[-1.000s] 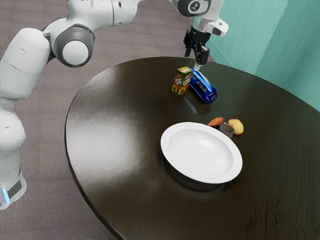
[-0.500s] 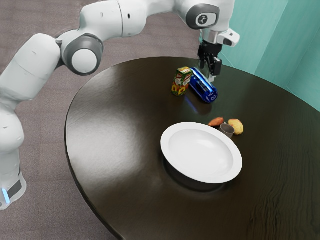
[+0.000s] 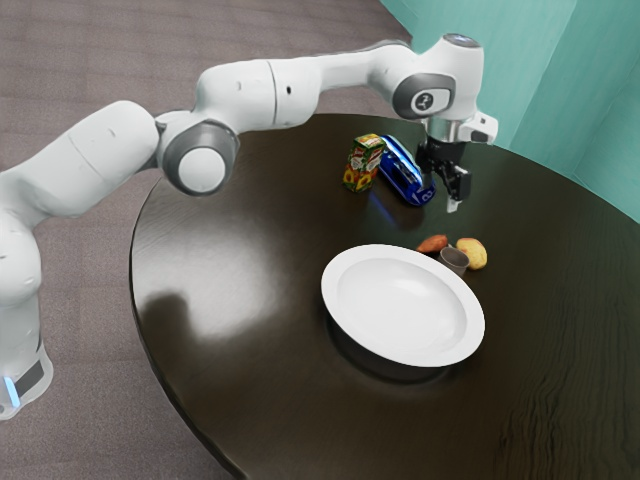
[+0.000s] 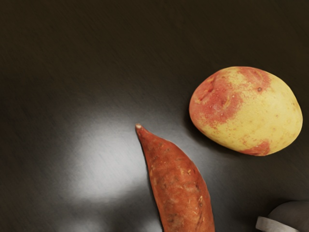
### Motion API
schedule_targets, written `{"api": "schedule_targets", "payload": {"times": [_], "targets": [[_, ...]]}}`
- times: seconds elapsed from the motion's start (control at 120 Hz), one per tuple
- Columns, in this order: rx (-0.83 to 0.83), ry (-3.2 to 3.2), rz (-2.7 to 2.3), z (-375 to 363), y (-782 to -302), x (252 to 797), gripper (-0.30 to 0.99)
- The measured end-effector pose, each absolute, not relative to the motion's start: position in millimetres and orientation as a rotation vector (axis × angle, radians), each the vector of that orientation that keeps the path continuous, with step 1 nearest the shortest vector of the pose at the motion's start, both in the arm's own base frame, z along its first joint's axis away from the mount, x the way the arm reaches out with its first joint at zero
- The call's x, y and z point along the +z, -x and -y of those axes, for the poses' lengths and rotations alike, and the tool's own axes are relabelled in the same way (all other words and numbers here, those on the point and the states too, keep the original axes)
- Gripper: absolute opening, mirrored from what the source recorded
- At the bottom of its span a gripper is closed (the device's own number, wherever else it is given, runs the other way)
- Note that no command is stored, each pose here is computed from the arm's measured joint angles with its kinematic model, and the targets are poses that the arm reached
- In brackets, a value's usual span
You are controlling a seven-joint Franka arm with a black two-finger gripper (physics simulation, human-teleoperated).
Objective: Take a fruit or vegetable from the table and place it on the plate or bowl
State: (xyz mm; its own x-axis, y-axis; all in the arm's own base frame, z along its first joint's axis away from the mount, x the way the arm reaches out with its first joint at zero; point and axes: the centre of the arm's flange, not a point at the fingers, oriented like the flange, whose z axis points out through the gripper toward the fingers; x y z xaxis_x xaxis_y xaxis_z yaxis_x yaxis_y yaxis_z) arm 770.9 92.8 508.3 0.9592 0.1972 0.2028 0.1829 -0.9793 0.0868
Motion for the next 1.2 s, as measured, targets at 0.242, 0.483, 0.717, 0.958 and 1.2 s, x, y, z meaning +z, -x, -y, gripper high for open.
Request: {"api": "schedule_targets", "payload": {"times": [0.242, 0.483, 0.717, 0.958, 1.2], "targets": [[0.289, -3.025, -0.35, -105.5, -788.2, 444.9, 0.69], [0.334, -3.073, -0.306, -69.7, -793.3, 450.9, 0.69], [0.375, -3.132, -0.38, -91.8, -789.7, 462.6, 0.69], [0.355, -3.143, -0.384, -88.2, -792.9, 448.2, 0.69], [0.504, -3.109, -0.385, -81.7, -804.7, 454.5, 0.69]]}}
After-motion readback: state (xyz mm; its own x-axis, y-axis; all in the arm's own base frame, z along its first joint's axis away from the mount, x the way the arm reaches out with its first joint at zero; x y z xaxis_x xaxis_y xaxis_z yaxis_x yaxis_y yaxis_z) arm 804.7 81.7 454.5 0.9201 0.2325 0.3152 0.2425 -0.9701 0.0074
